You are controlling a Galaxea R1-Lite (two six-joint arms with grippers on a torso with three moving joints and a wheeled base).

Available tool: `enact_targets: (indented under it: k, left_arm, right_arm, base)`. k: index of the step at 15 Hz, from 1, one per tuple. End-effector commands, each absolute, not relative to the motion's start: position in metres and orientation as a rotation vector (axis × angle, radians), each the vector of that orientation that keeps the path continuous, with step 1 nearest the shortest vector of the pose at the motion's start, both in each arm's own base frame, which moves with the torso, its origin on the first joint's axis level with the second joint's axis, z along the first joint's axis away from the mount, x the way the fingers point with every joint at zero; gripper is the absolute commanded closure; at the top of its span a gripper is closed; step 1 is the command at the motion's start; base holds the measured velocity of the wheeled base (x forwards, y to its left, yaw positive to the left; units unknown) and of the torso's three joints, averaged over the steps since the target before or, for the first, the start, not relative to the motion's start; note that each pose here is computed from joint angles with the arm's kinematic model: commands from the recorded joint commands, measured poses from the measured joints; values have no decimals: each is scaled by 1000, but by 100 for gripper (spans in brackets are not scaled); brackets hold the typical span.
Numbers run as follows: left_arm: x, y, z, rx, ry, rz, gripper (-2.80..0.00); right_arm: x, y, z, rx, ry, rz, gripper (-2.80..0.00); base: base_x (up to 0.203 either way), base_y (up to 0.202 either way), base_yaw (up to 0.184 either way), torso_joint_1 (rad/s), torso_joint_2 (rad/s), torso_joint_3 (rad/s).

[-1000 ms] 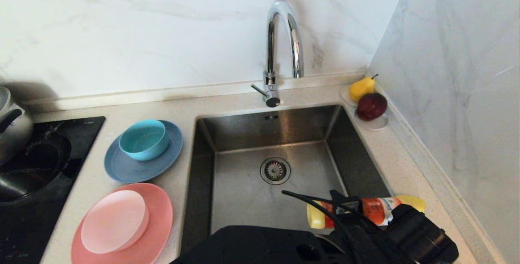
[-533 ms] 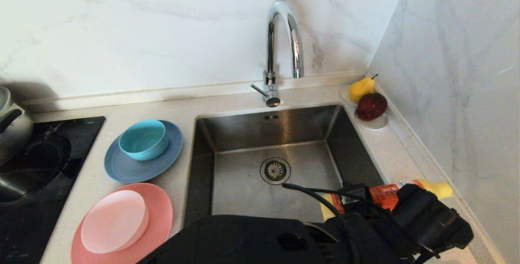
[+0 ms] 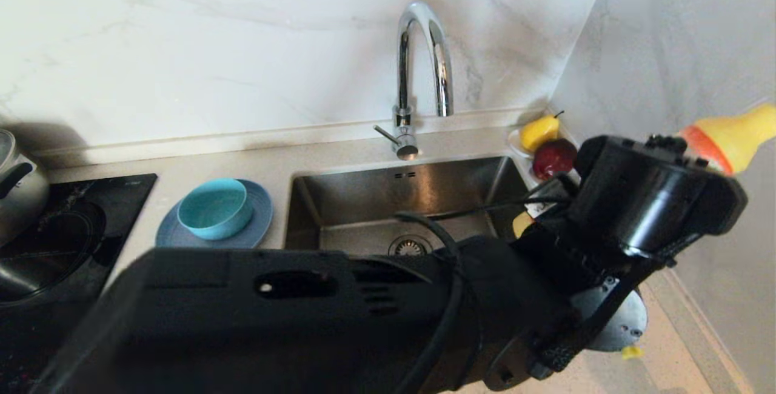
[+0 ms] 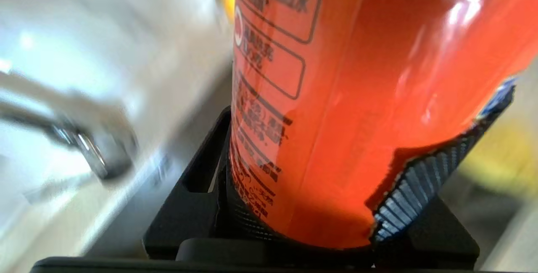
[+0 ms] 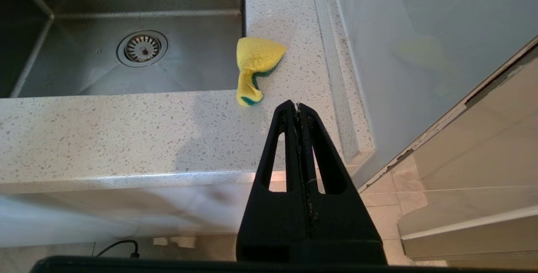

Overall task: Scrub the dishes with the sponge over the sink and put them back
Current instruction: Place the dish soap on the table

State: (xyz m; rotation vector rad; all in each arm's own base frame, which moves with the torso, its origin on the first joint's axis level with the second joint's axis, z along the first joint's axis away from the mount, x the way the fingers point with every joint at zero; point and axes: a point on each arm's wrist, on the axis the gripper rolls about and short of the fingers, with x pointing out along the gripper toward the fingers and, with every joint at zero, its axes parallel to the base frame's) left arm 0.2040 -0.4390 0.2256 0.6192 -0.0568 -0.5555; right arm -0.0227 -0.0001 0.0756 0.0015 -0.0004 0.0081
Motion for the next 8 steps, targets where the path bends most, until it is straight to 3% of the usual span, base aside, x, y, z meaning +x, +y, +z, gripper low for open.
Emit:
enact_targets:
  k: [1, 8]
  left_arm:
    - [195, -411, 283, 505, -158, -575, 0]
    - [179, -334, 380, 144, -261, -560, 0]
  right_arm:
    - [-23, 0, 76, 2, 0, 9, 0]
    - [-23, 0, 76, 0, 0, 9, 0]
  base:
    - [0, 0, 0, 0, 0, 0]
    - [0, 0, 0, 0, 0, 0]
